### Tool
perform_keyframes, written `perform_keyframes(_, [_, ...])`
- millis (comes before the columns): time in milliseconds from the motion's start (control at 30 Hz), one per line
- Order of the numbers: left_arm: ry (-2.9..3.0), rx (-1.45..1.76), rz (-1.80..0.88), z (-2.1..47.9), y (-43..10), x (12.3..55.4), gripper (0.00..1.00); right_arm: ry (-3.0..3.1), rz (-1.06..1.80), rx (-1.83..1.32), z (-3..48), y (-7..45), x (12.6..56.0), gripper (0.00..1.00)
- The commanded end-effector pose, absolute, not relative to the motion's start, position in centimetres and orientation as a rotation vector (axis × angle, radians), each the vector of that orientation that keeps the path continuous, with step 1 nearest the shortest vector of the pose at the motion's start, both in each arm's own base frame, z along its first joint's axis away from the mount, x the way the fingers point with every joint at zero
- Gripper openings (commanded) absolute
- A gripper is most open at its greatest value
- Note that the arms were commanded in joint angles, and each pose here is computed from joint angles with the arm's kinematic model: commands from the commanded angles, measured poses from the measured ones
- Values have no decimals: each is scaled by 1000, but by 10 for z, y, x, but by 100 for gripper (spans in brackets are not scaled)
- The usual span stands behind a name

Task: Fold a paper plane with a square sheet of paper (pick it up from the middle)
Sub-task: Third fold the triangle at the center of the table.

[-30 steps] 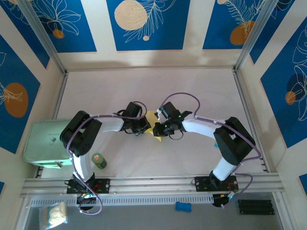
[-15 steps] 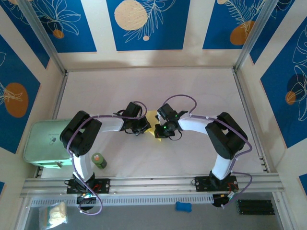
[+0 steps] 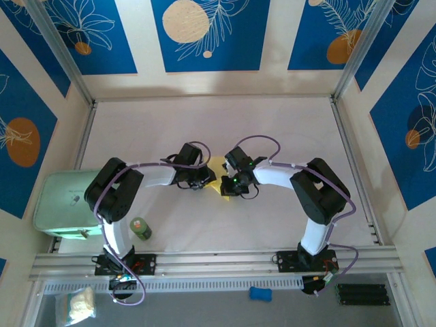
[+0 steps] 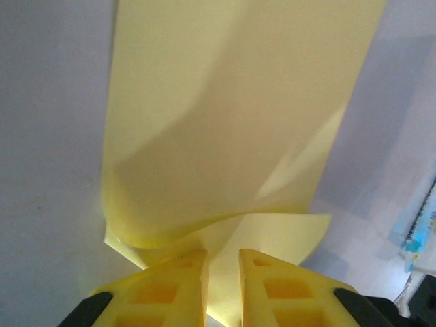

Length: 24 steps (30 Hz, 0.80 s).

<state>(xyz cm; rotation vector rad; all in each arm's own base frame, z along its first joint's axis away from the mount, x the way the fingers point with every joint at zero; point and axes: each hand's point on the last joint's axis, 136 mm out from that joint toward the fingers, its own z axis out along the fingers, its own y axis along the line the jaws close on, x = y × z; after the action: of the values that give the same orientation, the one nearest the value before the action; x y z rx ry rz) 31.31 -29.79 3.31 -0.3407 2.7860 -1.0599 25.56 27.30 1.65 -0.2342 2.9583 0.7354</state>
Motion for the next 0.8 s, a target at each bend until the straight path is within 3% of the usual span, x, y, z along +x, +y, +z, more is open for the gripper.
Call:
perform_keyframes(0, [2640, -163, -1120, 73, -304, 324, 20, 3071, 651, -157, -2, 255, 243, 4])
perform_keyframes(300, [2650, -102, -1141, 58, -312, 296, 9, 3138, 613, -100, -9, 250, 238, 3])
perform_keyframes(767, [2701, -90, -1196, 37, -326, 281, 7, 3150, 617, -95, -9, 250, 236, 3])
